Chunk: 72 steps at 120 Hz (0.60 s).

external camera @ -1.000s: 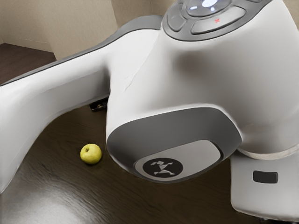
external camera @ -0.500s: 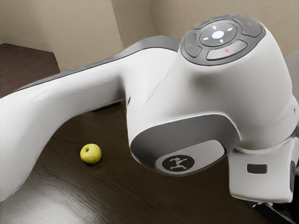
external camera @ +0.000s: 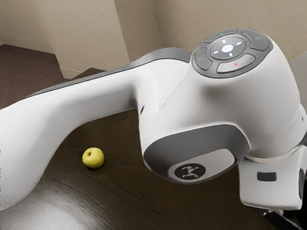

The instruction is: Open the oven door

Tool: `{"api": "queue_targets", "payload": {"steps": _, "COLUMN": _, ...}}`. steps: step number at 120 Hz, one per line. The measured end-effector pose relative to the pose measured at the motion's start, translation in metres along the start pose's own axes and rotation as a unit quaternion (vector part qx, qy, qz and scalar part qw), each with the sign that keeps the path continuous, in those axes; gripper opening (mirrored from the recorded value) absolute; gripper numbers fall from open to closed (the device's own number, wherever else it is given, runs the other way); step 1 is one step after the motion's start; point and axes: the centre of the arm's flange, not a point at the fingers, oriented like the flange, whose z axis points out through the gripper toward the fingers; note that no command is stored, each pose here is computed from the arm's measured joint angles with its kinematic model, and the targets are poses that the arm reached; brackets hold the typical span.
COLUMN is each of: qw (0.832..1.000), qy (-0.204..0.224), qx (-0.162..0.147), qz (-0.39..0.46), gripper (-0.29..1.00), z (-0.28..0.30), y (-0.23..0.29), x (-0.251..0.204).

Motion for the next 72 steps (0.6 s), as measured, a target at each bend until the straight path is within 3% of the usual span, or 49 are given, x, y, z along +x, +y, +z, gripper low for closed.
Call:
{"api": "queue_targets", "payload": {"steps": 6, "qw": 1.0, "qy": -0.022, "qx": -0.008, "qz": 0.011, "gripper": 0.77, "z": 0.005, "y": 0.017, "x": 0.009}}
{"api": "queue_targets", "payload": {"steps": 10, "qw": 0.996, "qy": -0.083, "qx": -0.01, "qz": 0.021, "gripper": 0.76, "z": -0.002, "y": 0.061, "x": 0.02}}
{"api": "queue_targets", "payload": {"steps": 13, "qw": 0.99, "qy": -0.138, "qx": 0.004, "qz": 0.032, "gripper": 0.7, "z": -0.021, "y": 0.104, "x": 0.045}}
{"api": "queue_targets", "payload": {"steps": 16, "qw": 0.979, "qy": -0.176, "qx": 0.058, "qz": 0.082, "gripper": 0.7, "z": -0.078, "y": 0.172, "x": 0.125}}
{"api": "queue_targets", "payload": {"steps": 20, "qw": 0.955, "qy": -0.2, "qx": 0.195, "qz": 0.098, "gripper": 0.7, "z": -0.219, "y": 0.258, "x": 0.199}}
{"api": "queue_targets", "payload": {"steps": 23, "qw": 0.94, "qy": -0.198, "qx": 0.278, "qz": 0.011, "gripper": 0.7, "z": -0.343, "y": 0.268, "x": 0.177}}
{"api": "queue_targets", "payload": {"steps": 26, "qw": 0.927, "qy": -0.192, "qx": 0.302, "qz": -0.11, "gripper": 0.7, "z": -0.417, "y": 0.24, "x": 0.105}}
{"api": "queue_targets", "payload": {"steps": 29, "qw": 0.917, "qy": -0.183, "qx": 0.283, "qz": -0.211, "gripper": 0.7, "z": -0.44, "y": 0.204, "x": 0.026}}
{"api": "queue_targets", "payload": {"steps": 32, "qw": 0.906, "qy": -0.173, "qx": 0.235, "qz": -0.308, "gripper": 0.7, "z": -0.427, "y": 0.163, "x": -0.073}}
{"api": "queue_targets", "payload": {"steps": 39, "qw": 0.862, "qy": -0.157, "qx": 0.109, "qz": -0.47, "gripper": 0.7, "z": -0.337, "y": 0.111, "x": -0.264}}
{"api": "queue_targets", "payload": {"steps": 44, "qw": 0.822, "qy": -0.151, "qx": 0.036, "qz": -0.548, "gripper": 0.7, "z": -0.271, "y": 0.105, "x": -0.35}}
{"api": "queue_targets", "payload": {"steps": 61, "qw": 0.709, "qy": -0.146, "qx": -0.101, "qz": -0.683, "gripper": 0.7, "z": -0.134, "y": 0.126, "x": -0.463}}
{"api": "queue_targets", "payload": {"steps": 66, "qw": 0.69, "qy": -0.143, "qx": -0.125, "qz": -0.699, "gripper": 0.7, "z": -0.108, "y": 0.126, "x": -0.465}}
{"api": "queue_targets", "payload": {"steps": 72, "qw": 0.68, "qy": -0.139, "qx": -0.14, "qz": -0.706, "gripper": 0.7, "z": -0.091, "y": 0.116, "x": -0.451}}
